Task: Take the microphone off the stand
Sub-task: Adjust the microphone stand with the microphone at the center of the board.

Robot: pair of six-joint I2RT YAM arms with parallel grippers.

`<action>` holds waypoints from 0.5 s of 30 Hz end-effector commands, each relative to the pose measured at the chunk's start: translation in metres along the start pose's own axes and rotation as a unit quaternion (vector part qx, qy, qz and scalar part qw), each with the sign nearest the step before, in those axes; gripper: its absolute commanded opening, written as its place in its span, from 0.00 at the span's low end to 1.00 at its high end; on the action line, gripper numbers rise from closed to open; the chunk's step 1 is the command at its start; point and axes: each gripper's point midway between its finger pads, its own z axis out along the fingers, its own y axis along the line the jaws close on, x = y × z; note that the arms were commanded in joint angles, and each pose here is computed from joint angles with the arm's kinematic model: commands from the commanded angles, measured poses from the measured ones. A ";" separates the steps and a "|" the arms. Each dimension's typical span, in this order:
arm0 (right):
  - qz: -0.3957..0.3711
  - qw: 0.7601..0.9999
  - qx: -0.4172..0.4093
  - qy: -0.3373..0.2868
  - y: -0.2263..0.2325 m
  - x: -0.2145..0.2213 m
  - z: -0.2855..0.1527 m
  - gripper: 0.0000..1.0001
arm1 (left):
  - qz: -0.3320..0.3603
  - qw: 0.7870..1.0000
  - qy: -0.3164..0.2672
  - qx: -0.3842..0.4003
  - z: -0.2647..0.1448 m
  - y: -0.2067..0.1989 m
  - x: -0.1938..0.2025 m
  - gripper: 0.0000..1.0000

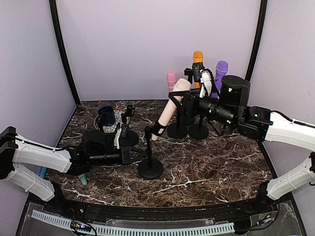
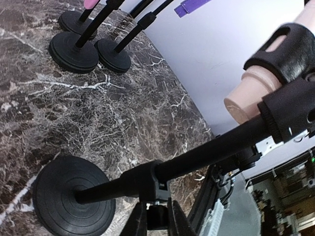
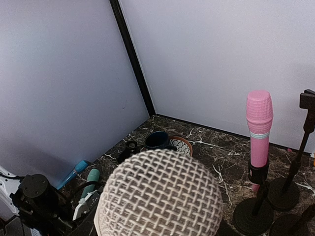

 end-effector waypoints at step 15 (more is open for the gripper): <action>-0.011 0.998 0.034 0.056 -0.015 0.054 0.019 0.32 | 0.241 0.969 -0.010 -0.047 -0.033 -0.033 -0.041 0.69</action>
